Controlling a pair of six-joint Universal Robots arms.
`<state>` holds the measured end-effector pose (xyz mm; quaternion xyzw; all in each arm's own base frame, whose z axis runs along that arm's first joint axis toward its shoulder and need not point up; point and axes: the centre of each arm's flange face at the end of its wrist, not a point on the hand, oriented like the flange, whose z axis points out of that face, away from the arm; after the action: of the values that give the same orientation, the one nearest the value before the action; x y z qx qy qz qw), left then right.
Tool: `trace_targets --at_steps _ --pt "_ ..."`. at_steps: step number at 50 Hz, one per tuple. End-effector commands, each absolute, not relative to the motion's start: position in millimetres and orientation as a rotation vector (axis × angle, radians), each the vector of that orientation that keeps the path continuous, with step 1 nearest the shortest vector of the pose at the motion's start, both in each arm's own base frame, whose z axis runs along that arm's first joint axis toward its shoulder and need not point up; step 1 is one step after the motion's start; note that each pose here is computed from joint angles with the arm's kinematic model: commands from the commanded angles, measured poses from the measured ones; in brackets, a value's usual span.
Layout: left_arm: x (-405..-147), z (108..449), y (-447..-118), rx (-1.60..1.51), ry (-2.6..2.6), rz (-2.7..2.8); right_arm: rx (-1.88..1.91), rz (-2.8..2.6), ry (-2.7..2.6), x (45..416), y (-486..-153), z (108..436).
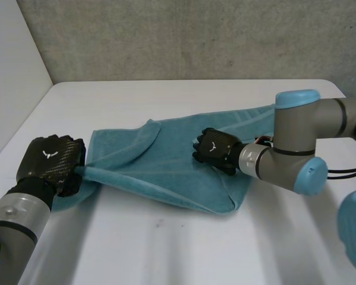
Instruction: Fold the laundry
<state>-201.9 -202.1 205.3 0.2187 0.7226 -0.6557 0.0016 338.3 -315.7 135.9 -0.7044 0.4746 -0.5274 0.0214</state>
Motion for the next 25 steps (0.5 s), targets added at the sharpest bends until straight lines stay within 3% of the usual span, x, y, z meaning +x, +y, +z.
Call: trace_targets --at_steps 1,25 --pt "-203.8 202.2 -215.0 0.692 2.279 -2.054 -2.183 -1.597 1.488 324.3 -293.1 157.2" --pt "-205.4 198.4 -227.1 0.681 2.267 -2.061 -2.326 -1.479 1.451 316.4 -282.0 149.9"
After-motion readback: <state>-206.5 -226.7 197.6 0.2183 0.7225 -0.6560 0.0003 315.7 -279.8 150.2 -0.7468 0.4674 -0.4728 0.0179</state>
